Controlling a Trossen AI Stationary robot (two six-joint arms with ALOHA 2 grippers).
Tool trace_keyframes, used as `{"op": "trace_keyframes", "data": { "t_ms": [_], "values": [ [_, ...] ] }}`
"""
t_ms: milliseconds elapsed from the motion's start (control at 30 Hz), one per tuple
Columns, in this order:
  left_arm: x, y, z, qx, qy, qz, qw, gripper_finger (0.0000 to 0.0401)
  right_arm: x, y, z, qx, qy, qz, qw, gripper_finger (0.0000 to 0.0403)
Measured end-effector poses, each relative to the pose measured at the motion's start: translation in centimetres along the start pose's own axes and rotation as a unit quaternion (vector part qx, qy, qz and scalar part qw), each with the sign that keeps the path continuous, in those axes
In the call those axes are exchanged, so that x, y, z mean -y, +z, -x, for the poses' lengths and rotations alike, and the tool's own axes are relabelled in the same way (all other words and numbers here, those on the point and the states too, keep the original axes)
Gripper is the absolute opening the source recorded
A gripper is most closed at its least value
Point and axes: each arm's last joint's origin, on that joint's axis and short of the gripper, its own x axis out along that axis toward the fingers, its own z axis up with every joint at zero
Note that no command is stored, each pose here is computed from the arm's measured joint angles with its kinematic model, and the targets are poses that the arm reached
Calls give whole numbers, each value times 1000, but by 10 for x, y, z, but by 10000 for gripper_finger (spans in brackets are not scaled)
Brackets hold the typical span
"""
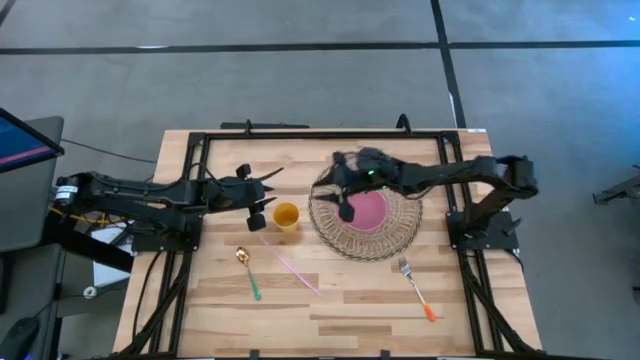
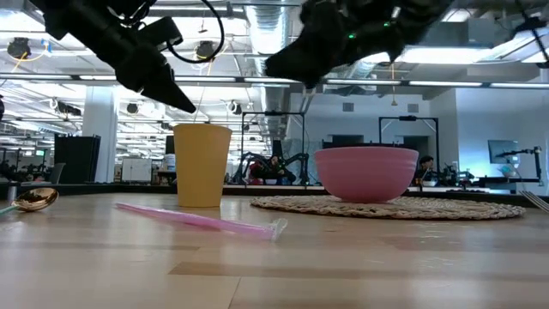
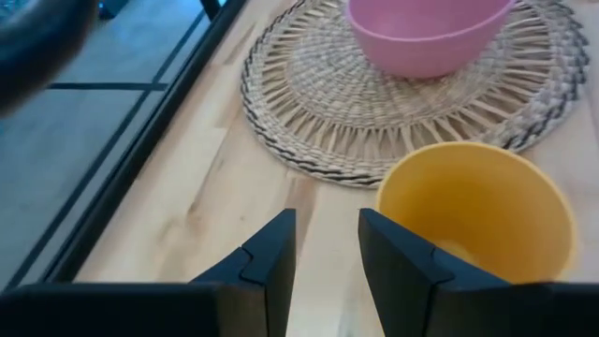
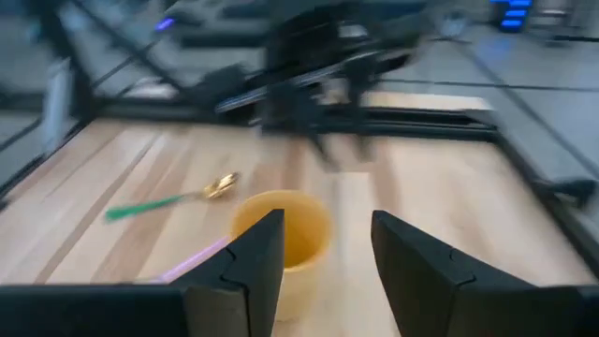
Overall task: Pick & Place Utensil
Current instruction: Put the yellow cup on the brown mat to the top right of the pink bowl
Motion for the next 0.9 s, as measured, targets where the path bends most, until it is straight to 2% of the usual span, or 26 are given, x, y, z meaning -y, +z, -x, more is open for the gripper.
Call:
{"op": "trace_keyframes", "data": {
  "t_ms": [200,467,700,900],
  "values": [
    [0,0,0,-1,7,0,1000,120,-9,-4,-40,-33,65,42,996,155],
    [0,0,0,-1,8,-1,1000,120,-17,-22,-77,-85,94,58,990,155],
    [0,0,0,-2,8,-1,1000,120,-17,-37,-89,-100,101,60,988,155],
    [0,0,0,-2,8,-1,1000,120,-17,-37,-89,-97,107,98,985,152]
  ]
}}
